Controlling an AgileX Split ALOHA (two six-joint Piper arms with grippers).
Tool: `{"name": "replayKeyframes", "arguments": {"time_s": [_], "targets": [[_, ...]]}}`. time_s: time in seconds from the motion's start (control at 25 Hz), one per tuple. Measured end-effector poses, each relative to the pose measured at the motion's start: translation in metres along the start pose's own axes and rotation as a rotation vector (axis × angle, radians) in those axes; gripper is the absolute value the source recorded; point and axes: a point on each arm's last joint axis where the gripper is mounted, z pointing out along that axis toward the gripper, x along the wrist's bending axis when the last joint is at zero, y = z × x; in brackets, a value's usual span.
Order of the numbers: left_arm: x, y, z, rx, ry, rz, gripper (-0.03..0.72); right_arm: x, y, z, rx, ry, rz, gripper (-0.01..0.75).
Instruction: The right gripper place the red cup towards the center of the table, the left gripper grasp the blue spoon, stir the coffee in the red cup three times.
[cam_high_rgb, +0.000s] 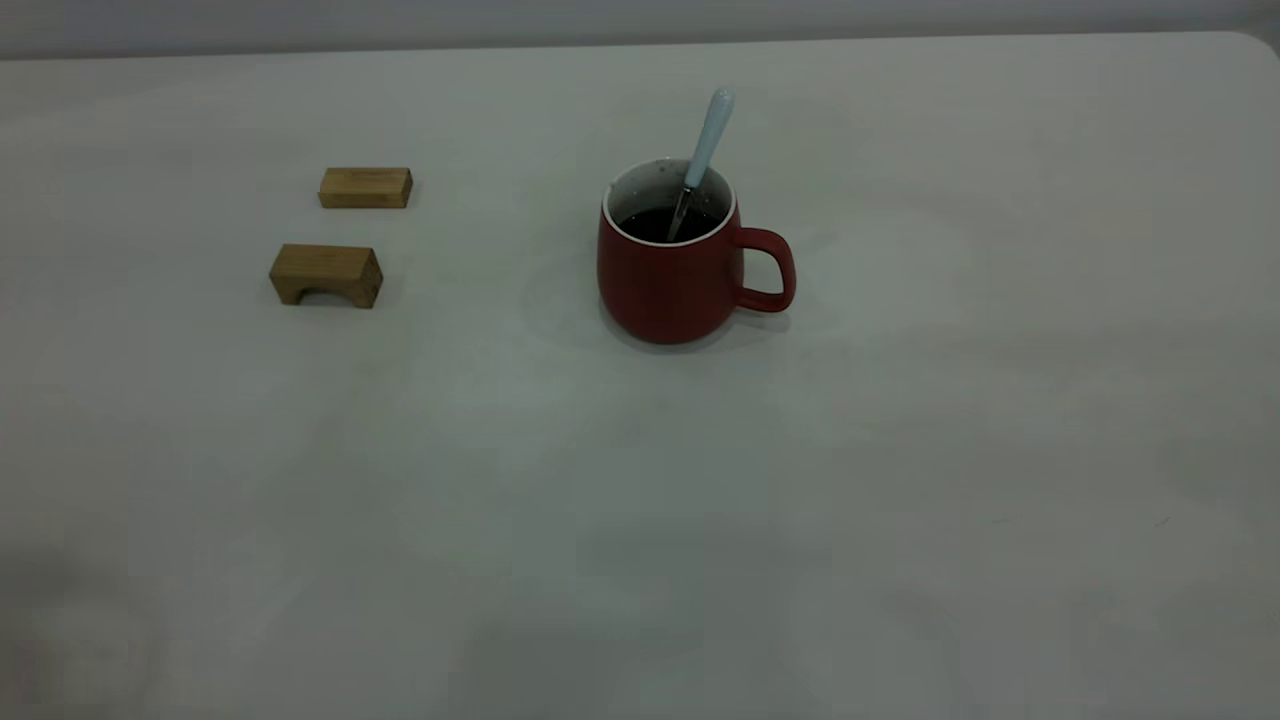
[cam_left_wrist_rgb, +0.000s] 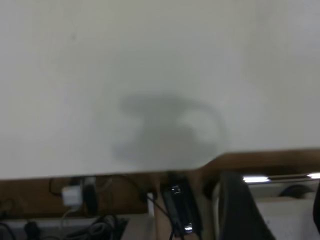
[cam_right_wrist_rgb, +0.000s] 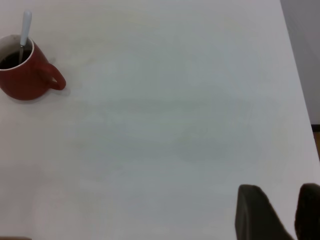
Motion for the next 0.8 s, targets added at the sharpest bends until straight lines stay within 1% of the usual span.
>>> {"name": "replayKeyframes", "arguments": {"time_s": [0.08,0.2,0.32,0.44,0.56,0.8], "targets": [[0.007,-0.030,0.002,-0.024,0.010,-0.033,0.438,0.000,0.000,0.000,0.000,0.000,0.000,0.237],[0.017,-0.069,0.005,-0.084,0.043,-0.125,0.438,0.000,0.000,0.000,0.000,0.000,0.000,0.237],[0.019,-0.100,0.005,-0.173,0.064,-0.188,0.438,0.000,0.000,0.000,0.000,0.000,0.000,0.237],[0.019,-0.121,0.005,-0.248,0.084,-0.234,0.438,0.000,0.000,0.000,0.000,0.000,0.000,0.237],[0.017,-0.135,0.010,-0.298,0.096,-0.262,0.438,0.000,0.000,0.000,0.000,0.000,0.000,0.237],[0.013,-0.151,0.014,-0.405,0.063,-0.268,0.438,0.000,0.000,0.000,0.000,0.000,0.000,0.237]]}}
